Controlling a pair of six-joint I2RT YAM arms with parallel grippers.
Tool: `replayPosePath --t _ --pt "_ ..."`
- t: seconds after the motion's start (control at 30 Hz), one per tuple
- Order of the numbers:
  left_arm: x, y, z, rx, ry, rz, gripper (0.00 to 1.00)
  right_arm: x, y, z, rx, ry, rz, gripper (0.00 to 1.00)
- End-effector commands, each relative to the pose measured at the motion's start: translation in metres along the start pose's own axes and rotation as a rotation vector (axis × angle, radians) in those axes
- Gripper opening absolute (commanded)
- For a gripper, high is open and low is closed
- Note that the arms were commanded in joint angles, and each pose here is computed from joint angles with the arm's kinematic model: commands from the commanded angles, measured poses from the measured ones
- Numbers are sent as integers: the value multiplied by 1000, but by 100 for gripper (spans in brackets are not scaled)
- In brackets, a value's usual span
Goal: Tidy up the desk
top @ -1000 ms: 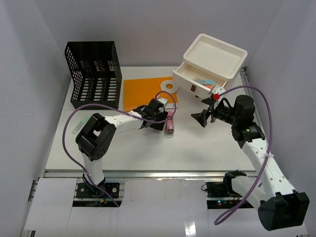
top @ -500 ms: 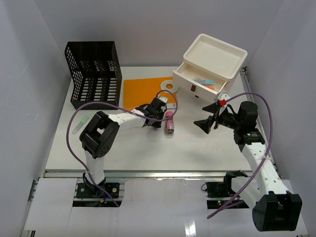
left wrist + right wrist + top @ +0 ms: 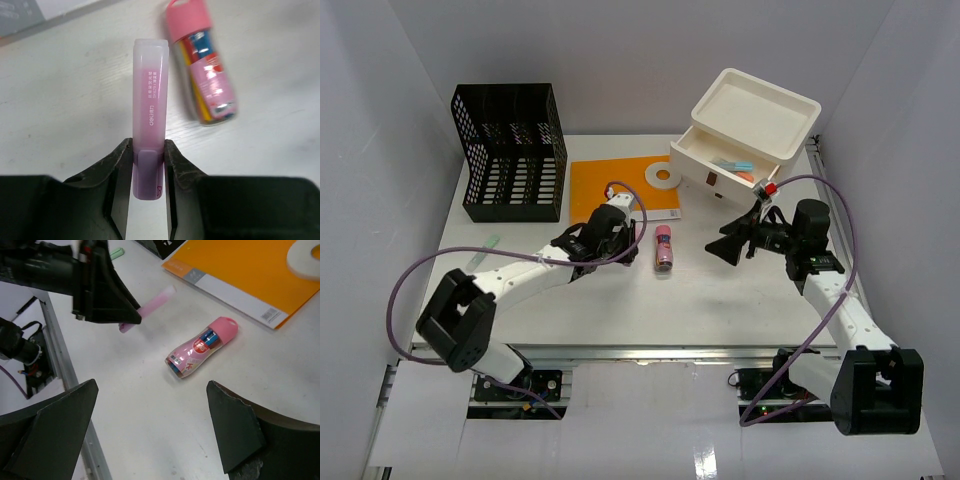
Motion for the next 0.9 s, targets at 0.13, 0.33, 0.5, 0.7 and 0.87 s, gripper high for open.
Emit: replayPosePath --t 0.13,0.33,0.5,0.7,0.87 --pt "28 -29 -56 -442 -177 -138 11 8 16 -3 -48 331 -53 100" --pt "34 -13 -86 -538 -195 -110 11 20 30 -11 -28 405 -34 91" --pt "36 -3 -106 -578 -186 -91 11 27 41 -14 -31 399 -21 83" --pt "36 -1 -120 -616 -180 -81 11 19 53 -23 -70 414 16 72" --pt "34 -4 -126 -642 -181 -78 11 14 59 -29 -74 415 38 63"
Point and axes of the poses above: each gripper's point midway between its finger pads, its own y axis out along the fingers, its own z axis along the line the jaws close on, x = y × z, the point moved 8 cm from there along -y, back along the fingers, and after that the axes turned 11 degrees about -y, right-handed, at the moved point
